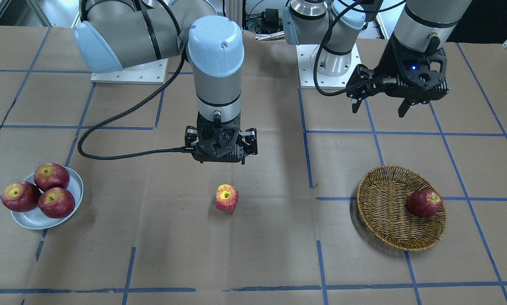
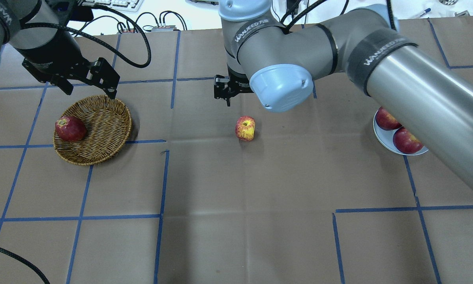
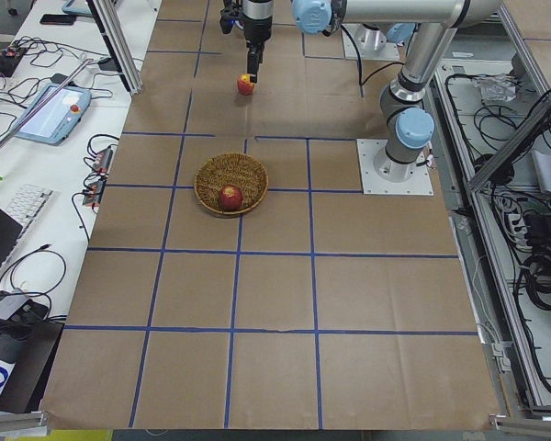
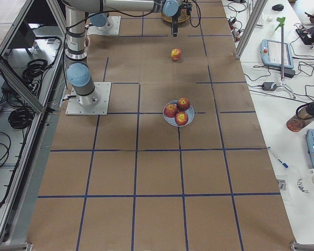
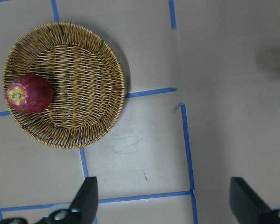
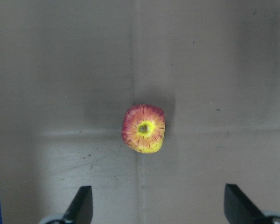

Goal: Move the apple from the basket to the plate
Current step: 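Reach the right gripper over the apple on the table and grasp it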

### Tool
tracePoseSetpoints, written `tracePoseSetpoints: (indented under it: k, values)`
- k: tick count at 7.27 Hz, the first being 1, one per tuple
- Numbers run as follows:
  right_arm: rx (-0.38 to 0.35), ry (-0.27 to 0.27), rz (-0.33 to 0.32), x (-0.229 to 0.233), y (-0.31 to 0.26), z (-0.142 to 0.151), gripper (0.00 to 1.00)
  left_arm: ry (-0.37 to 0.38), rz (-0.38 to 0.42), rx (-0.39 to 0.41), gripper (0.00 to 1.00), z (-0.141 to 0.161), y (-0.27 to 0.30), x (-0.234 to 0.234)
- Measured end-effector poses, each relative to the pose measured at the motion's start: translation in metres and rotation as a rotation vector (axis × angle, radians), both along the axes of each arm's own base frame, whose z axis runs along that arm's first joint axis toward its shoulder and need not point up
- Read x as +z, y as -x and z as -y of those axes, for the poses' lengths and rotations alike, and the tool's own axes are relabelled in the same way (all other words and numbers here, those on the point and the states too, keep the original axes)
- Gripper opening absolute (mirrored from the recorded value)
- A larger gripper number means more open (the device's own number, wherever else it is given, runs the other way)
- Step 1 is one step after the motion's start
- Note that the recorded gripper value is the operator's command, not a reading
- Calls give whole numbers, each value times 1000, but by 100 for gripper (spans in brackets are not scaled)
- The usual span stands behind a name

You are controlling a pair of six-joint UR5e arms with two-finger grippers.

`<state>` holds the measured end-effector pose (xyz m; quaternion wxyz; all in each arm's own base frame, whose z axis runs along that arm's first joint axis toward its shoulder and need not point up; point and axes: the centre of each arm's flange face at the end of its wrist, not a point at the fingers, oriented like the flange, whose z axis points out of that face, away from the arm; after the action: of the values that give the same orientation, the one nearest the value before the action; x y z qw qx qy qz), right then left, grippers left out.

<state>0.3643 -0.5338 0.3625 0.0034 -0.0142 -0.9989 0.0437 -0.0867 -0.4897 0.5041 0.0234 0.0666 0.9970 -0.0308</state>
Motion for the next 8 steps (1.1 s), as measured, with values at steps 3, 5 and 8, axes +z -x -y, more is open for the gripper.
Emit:
tracePoseSetpoints:
  k: [3,5,8]
  values:
    - [9,-31,-24,-63,-12,10,100,26,2,5,99,-11,-2,12]
    - [9,-10,-42,-109,-8,15,100,33,-1,21,99,-15,-9,15]
    - [7,11,-40,-157,-8,19,96,51,-11,27,99,-16,-11,22]
